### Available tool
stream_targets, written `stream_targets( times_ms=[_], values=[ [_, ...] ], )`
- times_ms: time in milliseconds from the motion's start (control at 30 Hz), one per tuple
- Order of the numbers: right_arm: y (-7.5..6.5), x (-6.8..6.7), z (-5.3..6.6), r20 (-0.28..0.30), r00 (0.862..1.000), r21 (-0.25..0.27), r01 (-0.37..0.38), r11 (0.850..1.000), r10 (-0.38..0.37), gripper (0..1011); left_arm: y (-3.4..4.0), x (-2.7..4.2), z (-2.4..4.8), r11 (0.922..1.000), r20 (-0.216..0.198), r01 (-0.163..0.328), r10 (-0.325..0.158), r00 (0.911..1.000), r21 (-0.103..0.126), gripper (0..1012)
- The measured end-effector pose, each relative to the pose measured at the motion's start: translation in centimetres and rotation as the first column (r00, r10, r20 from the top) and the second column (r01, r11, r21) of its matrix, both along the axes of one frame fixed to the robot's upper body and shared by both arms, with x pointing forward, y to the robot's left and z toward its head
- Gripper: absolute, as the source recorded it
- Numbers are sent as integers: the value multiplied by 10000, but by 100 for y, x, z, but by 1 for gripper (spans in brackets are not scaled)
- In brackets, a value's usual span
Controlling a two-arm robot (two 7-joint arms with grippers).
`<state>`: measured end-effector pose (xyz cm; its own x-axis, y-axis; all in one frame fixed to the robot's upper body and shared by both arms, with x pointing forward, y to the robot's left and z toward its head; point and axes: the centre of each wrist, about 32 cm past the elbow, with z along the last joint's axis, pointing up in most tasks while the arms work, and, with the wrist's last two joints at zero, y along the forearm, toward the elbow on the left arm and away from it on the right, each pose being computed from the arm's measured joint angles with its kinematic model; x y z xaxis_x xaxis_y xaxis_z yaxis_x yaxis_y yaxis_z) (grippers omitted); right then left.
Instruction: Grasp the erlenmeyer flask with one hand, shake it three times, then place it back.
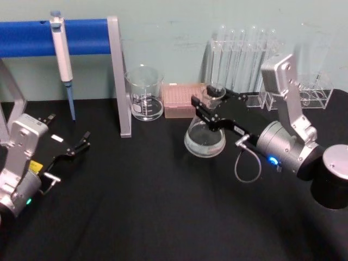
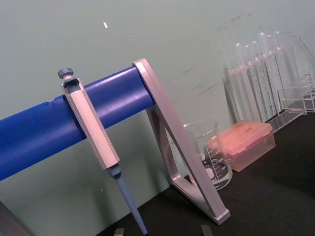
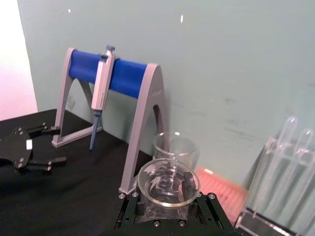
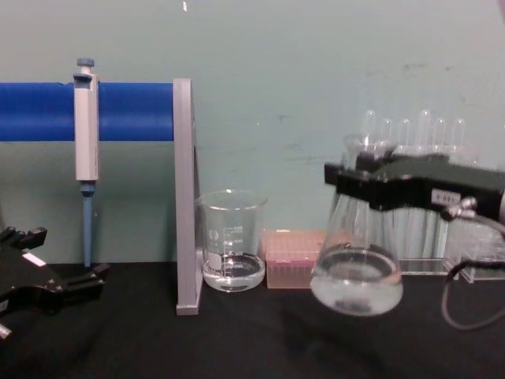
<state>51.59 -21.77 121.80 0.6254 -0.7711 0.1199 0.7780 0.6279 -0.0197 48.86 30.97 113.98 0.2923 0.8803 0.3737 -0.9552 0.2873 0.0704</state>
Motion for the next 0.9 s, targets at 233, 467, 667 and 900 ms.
stream_targets(
  times_ms=[233,467,667,900],
  values=[
    [-31,-41,163,308,9992,-73,265,9996,-263,449,0,0,0,10000,0,0,0,10000,0,1001],
    [-56,-72,243,549,9978,-29,374,9993,-372,449,0,0,0,10000,0,0,0,10000,0,1001],
    [-80,-81,253,628,9970,-23,452,9990,-449,449,0,0,0,10000,0,0,0,10000,0,1001],
    [-100,-83,213,521,9976,-76,457,9989,-452,449,0,0,0,10000,1,0,0,10000,0,1001]
  ],
)
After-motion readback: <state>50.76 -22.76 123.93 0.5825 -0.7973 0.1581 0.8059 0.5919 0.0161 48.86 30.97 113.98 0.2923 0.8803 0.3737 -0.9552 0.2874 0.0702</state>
